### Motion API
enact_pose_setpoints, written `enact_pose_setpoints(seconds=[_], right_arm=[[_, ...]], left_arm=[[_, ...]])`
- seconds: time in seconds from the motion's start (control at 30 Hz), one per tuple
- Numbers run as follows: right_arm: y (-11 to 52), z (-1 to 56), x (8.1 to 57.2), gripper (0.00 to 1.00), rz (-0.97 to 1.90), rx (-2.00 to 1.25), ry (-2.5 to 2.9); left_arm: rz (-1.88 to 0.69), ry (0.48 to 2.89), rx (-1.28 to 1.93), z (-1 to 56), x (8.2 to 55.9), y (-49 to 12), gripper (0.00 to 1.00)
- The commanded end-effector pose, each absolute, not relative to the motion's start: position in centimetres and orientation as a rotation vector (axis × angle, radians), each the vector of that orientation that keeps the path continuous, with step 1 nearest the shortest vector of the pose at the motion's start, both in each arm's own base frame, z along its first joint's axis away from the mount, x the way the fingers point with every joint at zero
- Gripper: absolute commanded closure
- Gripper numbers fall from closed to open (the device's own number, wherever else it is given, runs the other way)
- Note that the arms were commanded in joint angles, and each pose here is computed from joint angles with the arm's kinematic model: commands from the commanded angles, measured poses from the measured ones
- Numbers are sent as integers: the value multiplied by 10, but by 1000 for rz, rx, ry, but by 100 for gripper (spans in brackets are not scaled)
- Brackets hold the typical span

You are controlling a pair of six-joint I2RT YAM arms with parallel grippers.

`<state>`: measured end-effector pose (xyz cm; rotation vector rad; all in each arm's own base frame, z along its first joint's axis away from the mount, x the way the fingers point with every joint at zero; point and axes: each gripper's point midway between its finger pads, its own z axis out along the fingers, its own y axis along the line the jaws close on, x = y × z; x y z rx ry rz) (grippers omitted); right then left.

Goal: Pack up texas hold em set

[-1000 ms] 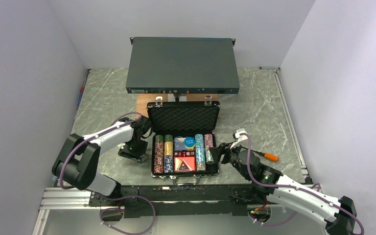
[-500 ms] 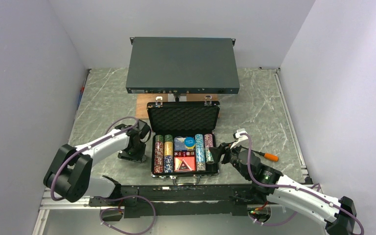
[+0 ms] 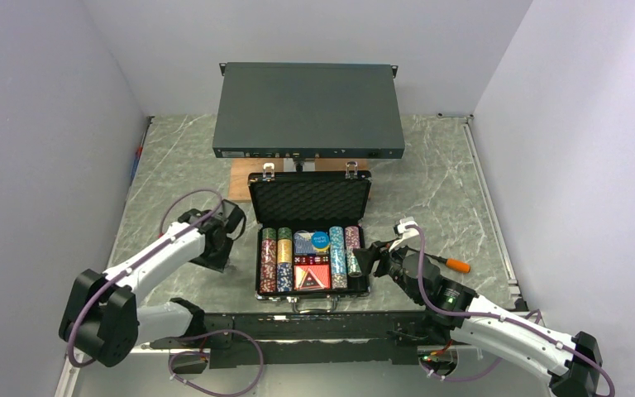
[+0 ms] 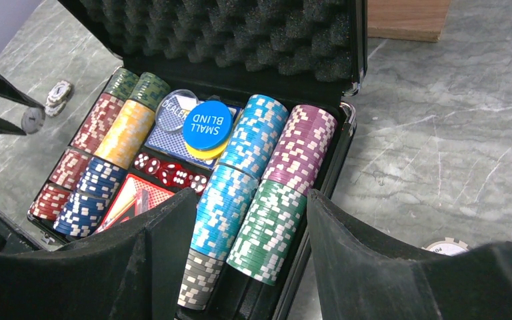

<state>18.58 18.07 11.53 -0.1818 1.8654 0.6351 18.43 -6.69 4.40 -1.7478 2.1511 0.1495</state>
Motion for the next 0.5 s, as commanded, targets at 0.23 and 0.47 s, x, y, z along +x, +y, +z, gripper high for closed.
enact_pose_setpoints(seconds=[0.23, 0.47], right_arm=[[185, 138, 190, 36, 666, -165, 1804], [185, 138, 190, 36, 664, -167, 1808]], left_arm=[[136, 2236, -1520, 55, 224, -19, 57], [113, 2280, -1481, 49, 240, -10, 55]])
